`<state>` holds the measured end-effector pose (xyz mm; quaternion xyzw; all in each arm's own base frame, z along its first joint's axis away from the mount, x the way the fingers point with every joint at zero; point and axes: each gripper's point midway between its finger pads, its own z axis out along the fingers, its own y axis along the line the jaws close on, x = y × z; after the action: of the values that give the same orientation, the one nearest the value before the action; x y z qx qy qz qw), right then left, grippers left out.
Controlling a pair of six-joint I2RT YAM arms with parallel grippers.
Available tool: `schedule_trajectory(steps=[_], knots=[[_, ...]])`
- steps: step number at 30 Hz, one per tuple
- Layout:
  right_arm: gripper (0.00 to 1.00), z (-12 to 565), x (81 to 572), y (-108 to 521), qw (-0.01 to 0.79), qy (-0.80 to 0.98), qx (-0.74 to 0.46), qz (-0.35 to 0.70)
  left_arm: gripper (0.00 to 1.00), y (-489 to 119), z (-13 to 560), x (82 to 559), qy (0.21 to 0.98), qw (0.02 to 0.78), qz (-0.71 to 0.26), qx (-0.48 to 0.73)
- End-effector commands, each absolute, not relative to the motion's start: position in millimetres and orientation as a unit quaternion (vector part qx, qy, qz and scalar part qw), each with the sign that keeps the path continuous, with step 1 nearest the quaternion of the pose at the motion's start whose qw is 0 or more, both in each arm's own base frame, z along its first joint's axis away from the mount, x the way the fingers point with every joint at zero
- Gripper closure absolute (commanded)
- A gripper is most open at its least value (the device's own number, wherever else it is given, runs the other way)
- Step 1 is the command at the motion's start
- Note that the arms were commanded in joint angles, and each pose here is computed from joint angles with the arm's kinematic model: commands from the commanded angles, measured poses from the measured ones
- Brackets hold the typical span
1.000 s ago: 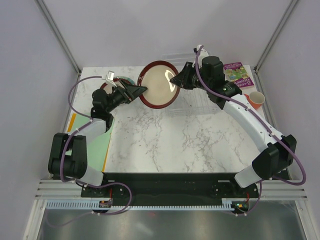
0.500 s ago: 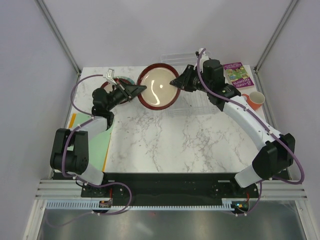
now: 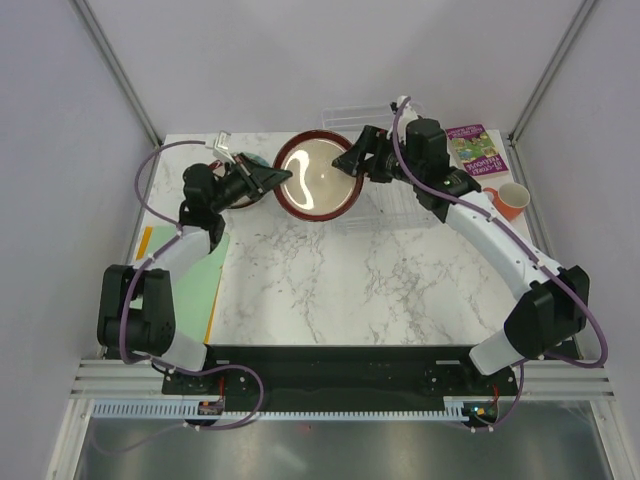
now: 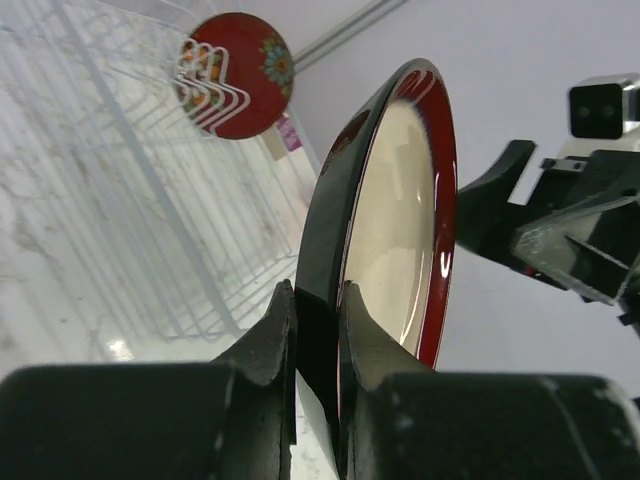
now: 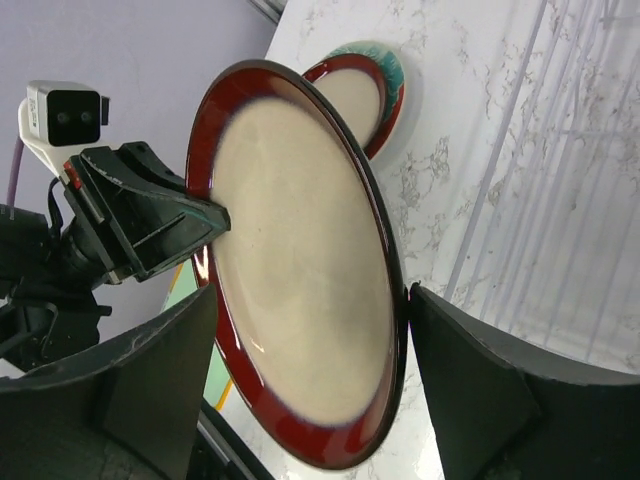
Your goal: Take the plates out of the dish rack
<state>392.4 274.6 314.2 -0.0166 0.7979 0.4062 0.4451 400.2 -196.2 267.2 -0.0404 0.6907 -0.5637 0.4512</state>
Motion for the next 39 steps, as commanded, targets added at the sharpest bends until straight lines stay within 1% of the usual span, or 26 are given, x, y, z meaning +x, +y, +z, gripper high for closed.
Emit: schedule_trajectory(steps=[1,3,4,6,7,9,10,13,14,15,17,22,27,33,39], knots=[[0.17,378,407,254,0.531,0.737,-0.028,0.417,0.98,-142,279,426,0.705,0.524,-0.476,-0.046],[0.16,374,412,243,0.531,0.743,-0.020,0.407,0.98,-127,274,431,0.713,0.523,-0.463,-0.059],[0.16,374,416,231,0.537,0.743,-0.013,0.400,0.98,-99,276,442,0.714,0.540,-0.440,-0.073],[0.16,367,419,220,0.537,0.748,-0.007,0.391,0.98,-80,266,449,0.731,0.532,-0.416,-0.091],[0.16,367,422,212,0.541,0.748,-0.002,0.386,0.98,-63,267,459,0.735,0.545,-0.394,-0.092],[0.16,361,426,201,0.541,0.752,0.003,0.376,0.98,-50,263,469,0.744,0.544,-0.374,-0.099],[0.16,358,427,198,0.540,0.755,0.004,0.373,0.98,-36,252,477,0.753,0.545,-0.354,-0.104],[0.16,349,432,192,0.537,0.762,0.005,0.363,0.98,-13,245,495,0.758,0.547,-0.336,-0.116],[0.17,346,434,191,0.536,0.763,0.004,0.360,0.98,-7,227,504,0.767,0.531,-0.337,-0.127],[0.17,343,435,189,0.535,0.766,0.004,0.356,0.98,-2,229,510,0.765,0.533,-0.336,-0.130],[0.17,334,441,186,0.531,0.772,0.007,0.350,0.98,11,208,521,0.773,0.520,-0.330,-0.153],[0.18,313,455,182,0.516,0.785,0.011,0.342,0.98,38,181,539,0.784,0.522,-0.281,-0.182],[0.19,290,468,187,0.494,0.798,0.008,0.344,0.98,56,163,553,0.784,0.518,-0.275,-0.202],[0.20,271,472,190,0.477,0.807,0.009,0.348,0.98,73,150,557,0.781,0.515,-0.274,-0.225],[0.20,266,471,194,0.469,0.808,0.007,0.357,0.98,92,146,550,0.750,0.522,-0.303,-0.270]])
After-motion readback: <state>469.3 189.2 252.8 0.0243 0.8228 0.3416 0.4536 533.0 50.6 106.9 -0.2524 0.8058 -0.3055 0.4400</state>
